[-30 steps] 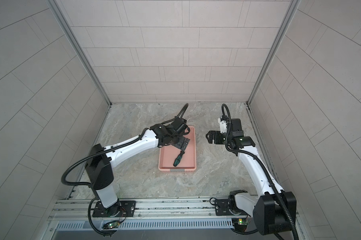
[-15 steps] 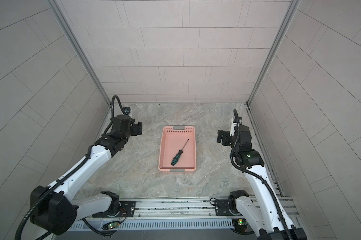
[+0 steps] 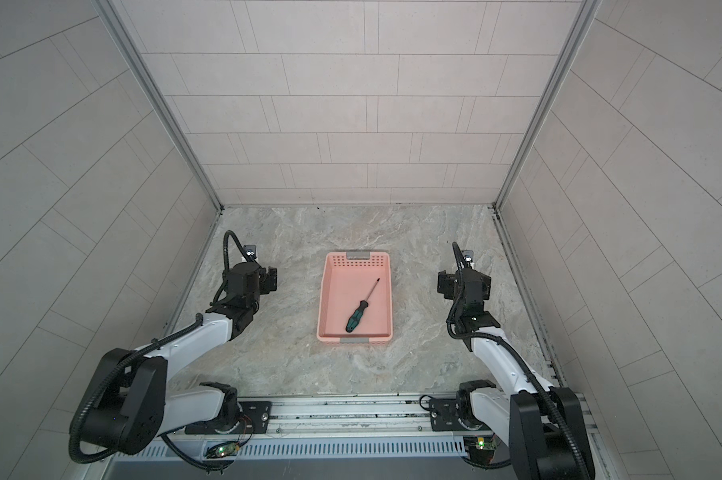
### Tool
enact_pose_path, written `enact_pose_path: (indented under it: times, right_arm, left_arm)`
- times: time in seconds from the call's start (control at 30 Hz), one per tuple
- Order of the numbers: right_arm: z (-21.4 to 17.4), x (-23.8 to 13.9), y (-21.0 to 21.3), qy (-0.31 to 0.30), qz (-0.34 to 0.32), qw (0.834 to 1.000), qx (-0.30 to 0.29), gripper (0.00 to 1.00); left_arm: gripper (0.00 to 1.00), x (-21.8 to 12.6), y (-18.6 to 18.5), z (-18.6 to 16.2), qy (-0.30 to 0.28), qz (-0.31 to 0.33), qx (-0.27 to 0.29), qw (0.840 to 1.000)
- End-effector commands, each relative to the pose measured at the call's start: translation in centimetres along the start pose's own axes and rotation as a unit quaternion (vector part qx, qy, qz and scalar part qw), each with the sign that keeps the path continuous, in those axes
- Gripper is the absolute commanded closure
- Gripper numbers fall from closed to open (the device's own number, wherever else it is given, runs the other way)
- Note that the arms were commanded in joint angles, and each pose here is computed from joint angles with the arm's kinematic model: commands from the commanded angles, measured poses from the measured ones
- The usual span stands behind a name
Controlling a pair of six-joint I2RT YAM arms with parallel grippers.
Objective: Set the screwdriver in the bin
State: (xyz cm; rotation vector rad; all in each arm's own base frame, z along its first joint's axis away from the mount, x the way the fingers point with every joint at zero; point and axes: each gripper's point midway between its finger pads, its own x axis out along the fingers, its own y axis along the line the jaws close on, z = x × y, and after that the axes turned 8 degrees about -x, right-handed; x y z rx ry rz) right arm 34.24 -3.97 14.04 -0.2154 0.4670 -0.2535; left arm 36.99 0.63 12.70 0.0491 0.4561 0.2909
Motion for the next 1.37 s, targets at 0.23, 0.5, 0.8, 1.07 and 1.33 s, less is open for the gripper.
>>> enact_pose_path:
  times: [0.23,0.5,0.8,1.07,1.33]
  right_arm:
    - [-0.7,4.3,2.7,-0.028,0.03,0.999,-0.015,0.01]
    - [-2.2,5.9,3.8,-0.021,0.041,0.999,-0.025,0.0]
    - [-2.2,6.3,3.6,-0.008,0.039,0.999,-0.019,0.0]
    - [-2.1,6.1,3.5,-0.011,0.038,0.999,-0.019,0.0]
    - [-2.3,6.4,3.7,-0.005,0.038,0.999,-0.022,0.0]
  left_arm:
    - [0.0,4.1,-0.1,-1.7,-0.001,-0.023,-0.037,0.999]
    - [0.0,4.8,0.4,-2.9,0.004,-0.039,-0.061,0.997]
    - [0.0,4.8,0.5,-2.9,0.007,-0.04,-0.063,0.997]
    - [0.0,4.7,0.4,-2.8,0.004,-0.044,-0.063,0.997]
    - [0.0,4.7,0.5,-2.9,0.006,-0.043,-0.063,0.997]
